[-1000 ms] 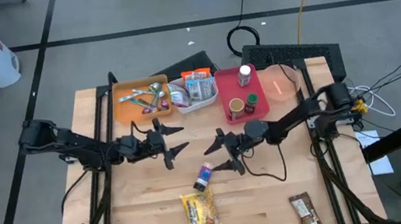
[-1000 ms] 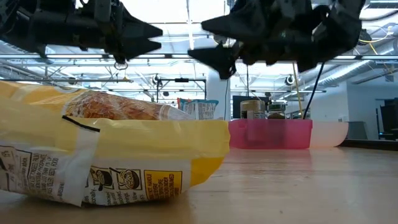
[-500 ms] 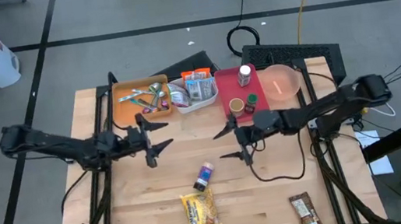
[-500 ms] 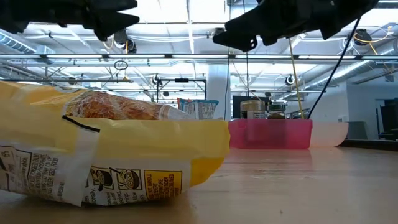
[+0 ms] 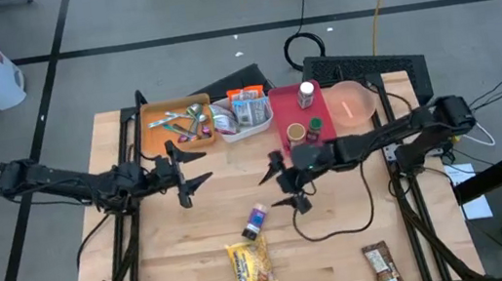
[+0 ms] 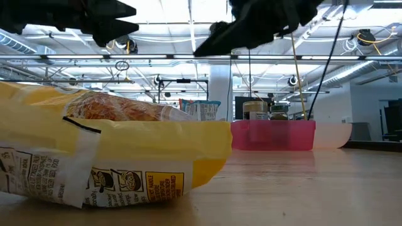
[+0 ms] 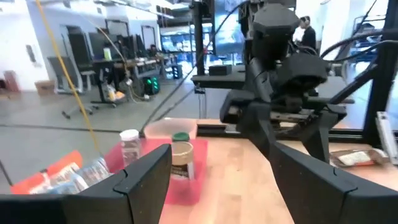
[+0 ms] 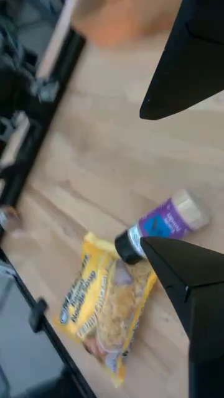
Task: Pick & Place Food Item
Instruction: Put the purple seasoning bottle into the pink bin
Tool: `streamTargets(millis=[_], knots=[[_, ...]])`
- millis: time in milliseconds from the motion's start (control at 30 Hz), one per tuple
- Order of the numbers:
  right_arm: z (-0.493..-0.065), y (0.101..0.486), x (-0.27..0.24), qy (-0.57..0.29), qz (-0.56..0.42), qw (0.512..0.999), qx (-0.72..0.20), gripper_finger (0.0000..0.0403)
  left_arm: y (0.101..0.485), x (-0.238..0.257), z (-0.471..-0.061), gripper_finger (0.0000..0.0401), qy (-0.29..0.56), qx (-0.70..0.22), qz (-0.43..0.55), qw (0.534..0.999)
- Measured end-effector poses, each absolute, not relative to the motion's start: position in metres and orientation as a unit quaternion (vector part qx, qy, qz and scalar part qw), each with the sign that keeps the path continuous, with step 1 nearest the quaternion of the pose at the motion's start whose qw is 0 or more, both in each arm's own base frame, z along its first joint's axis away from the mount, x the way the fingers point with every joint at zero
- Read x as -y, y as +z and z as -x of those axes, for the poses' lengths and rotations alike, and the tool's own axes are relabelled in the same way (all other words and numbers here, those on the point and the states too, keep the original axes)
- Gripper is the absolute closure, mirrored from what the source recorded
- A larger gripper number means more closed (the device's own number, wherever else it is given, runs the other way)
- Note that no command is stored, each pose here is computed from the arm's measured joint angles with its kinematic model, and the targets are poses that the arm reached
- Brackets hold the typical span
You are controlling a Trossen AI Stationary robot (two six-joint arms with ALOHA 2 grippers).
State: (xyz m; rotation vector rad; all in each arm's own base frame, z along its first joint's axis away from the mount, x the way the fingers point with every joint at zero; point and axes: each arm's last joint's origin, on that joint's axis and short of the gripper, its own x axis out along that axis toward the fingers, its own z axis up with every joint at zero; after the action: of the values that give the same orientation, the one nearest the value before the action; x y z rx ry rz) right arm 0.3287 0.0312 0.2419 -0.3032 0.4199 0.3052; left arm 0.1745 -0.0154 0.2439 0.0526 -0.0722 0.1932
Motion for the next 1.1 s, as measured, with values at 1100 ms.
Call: streamTargets(millis=[1100], knots=[[-0.405,0.166,-0.078,0.207,0.312,0.846,-0.379,0.009,0.228,0.02,-0.175,0.0127,0.042,-0.038,0.048,0.997]])
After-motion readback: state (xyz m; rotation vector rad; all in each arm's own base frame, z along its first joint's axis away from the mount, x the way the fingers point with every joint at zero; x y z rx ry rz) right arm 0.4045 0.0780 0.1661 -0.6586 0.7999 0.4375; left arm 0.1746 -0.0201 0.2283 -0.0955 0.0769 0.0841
